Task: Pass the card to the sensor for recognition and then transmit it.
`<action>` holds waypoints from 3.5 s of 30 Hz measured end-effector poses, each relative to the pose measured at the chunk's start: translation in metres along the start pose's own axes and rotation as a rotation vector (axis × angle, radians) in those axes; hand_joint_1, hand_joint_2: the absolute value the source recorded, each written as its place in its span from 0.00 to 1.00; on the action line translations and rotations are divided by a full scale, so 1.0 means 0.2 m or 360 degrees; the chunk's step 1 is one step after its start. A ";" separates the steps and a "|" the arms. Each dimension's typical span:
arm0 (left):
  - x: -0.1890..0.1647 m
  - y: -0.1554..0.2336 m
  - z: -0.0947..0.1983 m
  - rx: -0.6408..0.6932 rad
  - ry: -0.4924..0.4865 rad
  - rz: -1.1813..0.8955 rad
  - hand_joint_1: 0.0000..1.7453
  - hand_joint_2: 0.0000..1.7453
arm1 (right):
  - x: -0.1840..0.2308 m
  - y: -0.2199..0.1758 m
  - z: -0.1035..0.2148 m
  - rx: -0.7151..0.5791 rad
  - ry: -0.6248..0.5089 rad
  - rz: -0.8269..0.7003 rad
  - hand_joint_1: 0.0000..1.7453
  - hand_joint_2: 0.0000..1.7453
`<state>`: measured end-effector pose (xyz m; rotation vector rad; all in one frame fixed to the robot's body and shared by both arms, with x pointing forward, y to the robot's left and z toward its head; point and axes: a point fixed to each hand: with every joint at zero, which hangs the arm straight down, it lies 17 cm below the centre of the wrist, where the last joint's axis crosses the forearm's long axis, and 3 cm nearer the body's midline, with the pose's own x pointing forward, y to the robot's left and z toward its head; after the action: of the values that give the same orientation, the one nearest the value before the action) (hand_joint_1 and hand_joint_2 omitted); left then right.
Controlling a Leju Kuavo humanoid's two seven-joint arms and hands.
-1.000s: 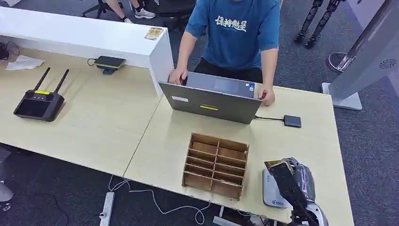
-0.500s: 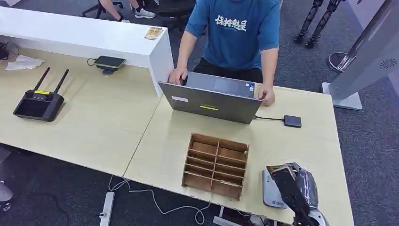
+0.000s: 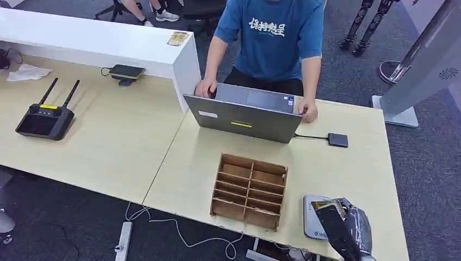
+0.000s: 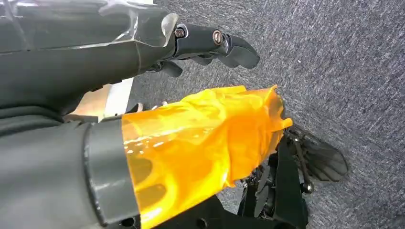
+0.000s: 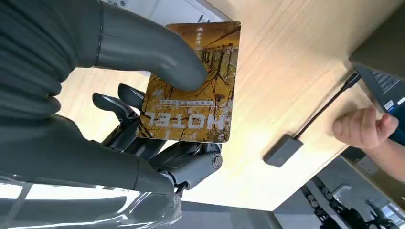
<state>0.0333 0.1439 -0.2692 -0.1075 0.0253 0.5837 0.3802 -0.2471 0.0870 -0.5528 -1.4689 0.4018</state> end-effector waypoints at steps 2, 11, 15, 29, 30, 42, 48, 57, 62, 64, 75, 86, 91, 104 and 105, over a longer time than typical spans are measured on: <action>0.00 0.00 0.00 0.0001 0.0001 0.0004 0.00 0.00 | -0.01 -0.01 0.01 -0.0002 0.0013 0.0004 1.00 1.00; 0.00 0.00 0.00 0.0003 0.0002 -0.0009 0.00 0.00 | -0.04 0.01 -0.01 0.0022 0.0046 0.0005 1.00 1.00; 0.00 0.00 0.00 0.0003 0.0002 -0.0015 0.00 0.00 | -0.05 0.03 -0.02 0.0049 0.0066 0.0009 1.00 1.00; -0.01 0.00 0.00 0.0003 0.0006 -0.0020 0.00 0.00 | -0.09 0.10 -0.04 0.0119 0.0109 0.0053 1.00 1.00; -0.01 0.00 0.00 0.0003 0.0006 -0.0020 0.00 0.00 | -0.10 0.10 -0.04 0.0122 0.0115 0.0055 1.00 1.00; -0.01 0.00 0.00 0.0003 0.0010 -0.0019 0.00 0.00 | -0.14 0.12 -0.05 0.0150 0.0189 0.0201 1.00 1.00; -0.01 0.01 0.00 0.0003 0.0013 -0.0020 0.00 0.00 | -0.17 0.12 -0.07 0.0162 0.0219 0.0289 1.00 1.00; -0.02 0.00 0.00 0.0000 0.0023 -0.0024 0.00 0.00 | -0.19 0.13 -0.08 0.0176 0.0251 0.0356 1.00 1.00; -0.02 0.00 0.00 -0.0001 0.0023 -0.0025 0.00 0.00 | -0.19 0.14 -0.09 0.0200 0.0250 0.0369 1.00 1.00; -0.02 0.00 0.00 -0.0001 0.0023 -0.0025 0.00 0.00 | -0.19 0.14 -0.09 0.0205 0.0249 0.0373 1.00 1.00; -0.01 0.01 0.00 -0.0002 0.0022 -0.0029 0.00 0.00 | -0.23 0.16 -0.10 0.0237 0.0278 0.0398 1.00 1.00; -0.01 0.01 0.00 -0.0001 0.0021 -0.0037 0.00 0.00 | -0.26 0.18 -0.11 0.0259 0.0303 0.0419 1.00 1.00; -0.01 0.01 0.00 -0.0001 0.0021 -0.0037 0.00 0.00 | -0.25 0.18 -0.12 0.0253 0.0297 0.0419 1.00 1.00; -0.01 0.01 0.00 -0.0002 0.0020 -0.0035 0.00 0.00 | -0.16 0.11 -0.15 0.0123 0.0148 0.0416 1.00 1.00; -0.01 0.01 0.00 -0.0002 0.0018 -0.0035 0.00 0.00 | -0.11 0.08 -0.15 0.0067 0.0084 0.0416 1.00 1.00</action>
<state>0.0307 0.1439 -0.2693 -0.1123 0.0347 0.5613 0.4105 -0.2494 0.0592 -0.7196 -1.3382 0.6173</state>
